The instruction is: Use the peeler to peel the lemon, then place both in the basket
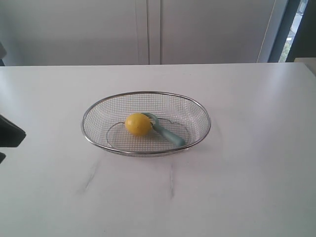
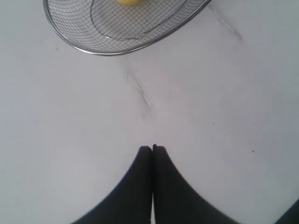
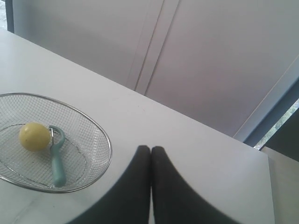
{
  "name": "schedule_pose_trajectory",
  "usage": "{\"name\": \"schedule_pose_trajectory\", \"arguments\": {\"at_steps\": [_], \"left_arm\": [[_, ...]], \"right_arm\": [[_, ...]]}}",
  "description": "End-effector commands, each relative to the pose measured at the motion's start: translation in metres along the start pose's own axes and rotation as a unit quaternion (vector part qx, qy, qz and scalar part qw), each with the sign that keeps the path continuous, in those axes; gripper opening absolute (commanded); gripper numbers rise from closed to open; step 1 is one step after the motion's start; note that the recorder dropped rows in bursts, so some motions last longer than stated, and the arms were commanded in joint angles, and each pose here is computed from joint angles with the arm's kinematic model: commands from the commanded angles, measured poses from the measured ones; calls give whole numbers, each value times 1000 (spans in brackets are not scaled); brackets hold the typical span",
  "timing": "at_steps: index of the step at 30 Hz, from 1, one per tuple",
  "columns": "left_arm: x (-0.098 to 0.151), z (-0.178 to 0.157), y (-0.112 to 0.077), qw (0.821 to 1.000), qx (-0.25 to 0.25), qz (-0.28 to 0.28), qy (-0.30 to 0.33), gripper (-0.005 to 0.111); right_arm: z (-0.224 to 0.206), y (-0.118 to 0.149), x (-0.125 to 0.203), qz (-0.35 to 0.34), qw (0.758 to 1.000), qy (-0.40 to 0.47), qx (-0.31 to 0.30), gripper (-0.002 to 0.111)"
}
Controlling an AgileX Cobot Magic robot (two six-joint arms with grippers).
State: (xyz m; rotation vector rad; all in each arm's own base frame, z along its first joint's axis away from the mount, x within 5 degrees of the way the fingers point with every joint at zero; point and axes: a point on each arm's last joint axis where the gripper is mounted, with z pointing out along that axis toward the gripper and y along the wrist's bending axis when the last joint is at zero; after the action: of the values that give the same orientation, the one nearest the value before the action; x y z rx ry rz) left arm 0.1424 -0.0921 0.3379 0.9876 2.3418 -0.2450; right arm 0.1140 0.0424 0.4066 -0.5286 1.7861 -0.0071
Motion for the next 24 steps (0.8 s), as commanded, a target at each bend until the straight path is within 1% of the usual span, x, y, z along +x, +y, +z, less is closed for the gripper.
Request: {"name": "schedule_pose_trajectory", "arguments": {"at_steps": [1, 24], "left_arm": [[9, 11, -1, 1000, -4, -6, -7, 0], [11, 14, -1, 1000, -4, -6, -7, 0]], "right_arm": [[0, 0, 0, -1, 1000, -7, 3, 0], [0, 0, 0, -1, 1000, -7, 3, 0]]}}
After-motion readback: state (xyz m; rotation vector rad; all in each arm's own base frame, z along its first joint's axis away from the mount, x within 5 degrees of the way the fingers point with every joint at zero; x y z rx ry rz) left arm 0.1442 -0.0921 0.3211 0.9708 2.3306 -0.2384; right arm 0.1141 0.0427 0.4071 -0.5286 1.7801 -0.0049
